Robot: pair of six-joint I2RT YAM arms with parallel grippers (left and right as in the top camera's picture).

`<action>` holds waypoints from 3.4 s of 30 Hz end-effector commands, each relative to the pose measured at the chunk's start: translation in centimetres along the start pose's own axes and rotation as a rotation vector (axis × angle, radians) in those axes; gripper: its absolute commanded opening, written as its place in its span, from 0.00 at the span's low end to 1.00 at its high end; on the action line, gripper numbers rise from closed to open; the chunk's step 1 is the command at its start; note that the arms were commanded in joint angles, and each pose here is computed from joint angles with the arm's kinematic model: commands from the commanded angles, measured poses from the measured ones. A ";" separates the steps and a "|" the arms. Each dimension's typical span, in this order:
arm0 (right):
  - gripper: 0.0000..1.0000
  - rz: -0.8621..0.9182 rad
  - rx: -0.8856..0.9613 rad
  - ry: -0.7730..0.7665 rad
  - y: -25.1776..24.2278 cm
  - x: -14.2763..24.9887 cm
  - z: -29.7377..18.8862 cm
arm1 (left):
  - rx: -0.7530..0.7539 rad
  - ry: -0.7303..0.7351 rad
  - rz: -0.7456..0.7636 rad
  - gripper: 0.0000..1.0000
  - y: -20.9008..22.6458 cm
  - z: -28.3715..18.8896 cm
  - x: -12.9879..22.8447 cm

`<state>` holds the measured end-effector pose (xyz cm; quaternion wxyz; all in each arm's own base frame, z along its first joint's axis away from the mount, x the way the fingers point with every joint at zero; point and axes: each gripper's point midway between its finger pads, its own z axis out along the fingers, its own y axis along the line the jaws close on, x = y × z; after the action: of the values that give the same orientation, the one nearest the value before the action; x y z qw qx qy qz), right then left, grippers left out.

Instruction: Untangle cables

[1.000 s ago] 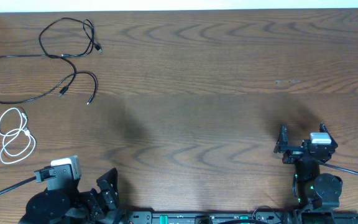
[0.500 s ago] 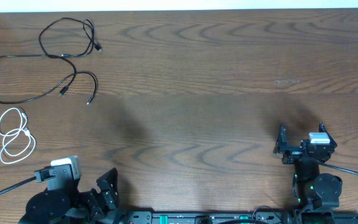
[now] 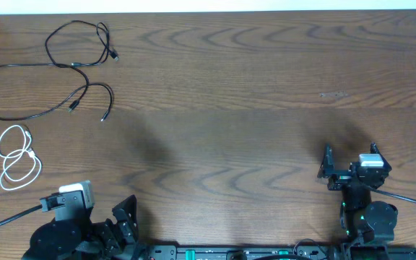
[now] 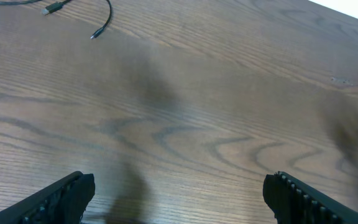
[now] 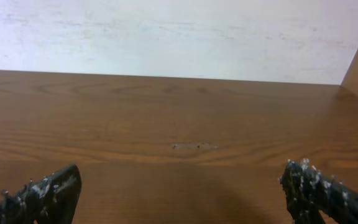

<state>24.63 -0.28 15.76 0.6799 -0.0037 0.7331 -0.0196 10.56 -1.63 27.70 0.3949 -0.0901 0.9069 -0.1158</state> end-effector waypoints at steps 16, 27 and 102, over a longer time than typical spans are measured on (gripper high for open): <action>0.99 0.012 -0.005 0.004 0.1 0.2 0.0 | -0.008 -0.014 -0.001 0.92 0.2 -0.3 -0.3; 0.99 -0.031 -0.006 -0.003 0.1 0.0 0.0 | -0.008 -0.014 -0.001 0.93 0.2 -0.3 -0.3; 0.99 -0.030 -0.006 -0.003 0.1 0.0 0.0 | 0.024 -0.500 0.303 0.98 0.6 10.7 -3.5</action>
<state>24.64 -0.28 15.81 0.6804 -0.0102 0.7324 -0.0257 20.36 -1.73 23.45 0.6112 0.0149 0.7900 -0.0465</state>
